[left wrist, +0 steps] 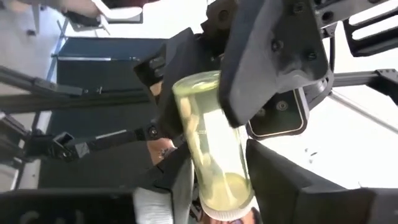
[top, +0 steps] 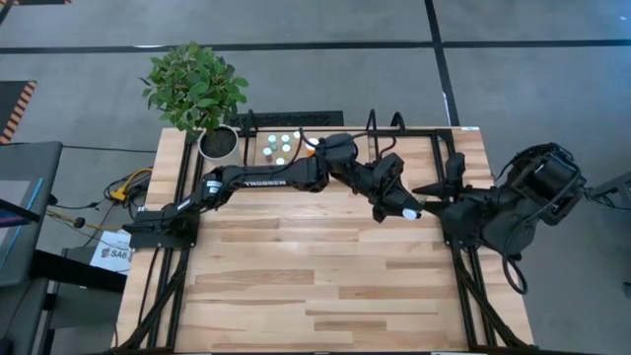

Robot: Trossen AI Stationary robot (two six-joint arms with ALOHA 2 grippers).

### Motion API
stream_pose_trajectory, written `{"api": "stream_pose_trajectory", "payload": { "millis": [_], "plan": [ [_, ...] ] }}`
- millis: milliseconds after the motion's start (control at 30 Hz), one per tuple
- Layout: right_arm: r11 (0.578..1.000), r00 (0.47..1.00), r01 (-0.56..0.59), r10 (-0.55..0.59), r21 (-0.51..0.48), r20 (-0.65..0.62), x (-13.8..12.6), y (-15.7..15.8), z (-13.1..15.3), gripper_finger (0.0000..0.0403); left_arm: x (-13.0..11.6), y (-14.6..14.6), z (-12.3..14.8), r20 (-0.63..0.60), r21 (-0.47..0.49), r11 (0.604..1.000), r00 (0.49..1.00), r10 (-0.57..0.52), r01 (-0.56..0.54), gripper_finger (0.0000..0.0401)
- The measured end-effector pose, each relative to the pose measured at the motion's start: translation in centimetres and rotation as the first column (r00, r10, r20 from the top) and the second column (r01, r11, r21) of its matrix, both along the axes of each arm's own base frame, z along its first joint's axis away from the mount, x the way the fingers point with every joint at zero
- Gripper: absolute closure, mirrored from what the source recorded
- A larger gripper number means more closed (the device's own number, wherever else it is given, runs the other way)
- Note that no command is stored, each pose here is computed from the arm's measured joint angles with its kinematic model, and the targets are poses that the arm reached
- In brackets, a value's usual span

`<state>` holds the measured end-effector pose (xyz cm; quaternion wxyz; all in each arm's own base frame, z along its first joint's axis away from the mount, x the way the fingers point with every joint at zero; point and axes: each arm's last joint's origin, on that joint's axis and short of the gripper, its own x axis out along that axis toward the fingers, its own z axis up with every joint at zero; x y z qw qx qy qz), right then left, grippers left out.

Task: Pick and place medicine bottles onto shelf by color
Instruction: Put the yellow pill bottle on the shelf

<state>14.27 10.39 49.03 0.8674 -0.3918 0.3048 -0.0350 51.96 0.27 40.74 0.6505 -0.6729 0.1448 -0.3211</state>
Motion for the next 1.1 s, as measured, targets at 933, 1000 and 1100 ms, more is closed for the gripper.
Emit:
{"api": "stream_pose_trajectory", "payload": {
  "millis": [933,1000,1100],
  "plan": [
    [0.856,0.989,0.060,-0.119,0.513,0.083,-4.7,-4.0,1.8,0.0293,-0.7,6.8,-0.3,0.062,0.147,0.988,0.998,0.030,-0.039,0.0193],
    [0.798,0.989,0.070,-0.132,0.599,0.060,-5.1,-4.2,1.8,0.0293,-0.9,7.9,-0.5,0.051,0.175,0.984,0.998,0.021,-0.030,0.0193],
    [0.717,0.990,0.093,-0.139,0.690,0.011,-5.1,-4.0,1.7,0.0291,-0.9,9.0,-1.9,-0.051,0.220,0.975,0.999,-0.001,0.012,0.0193]
  ]
}}
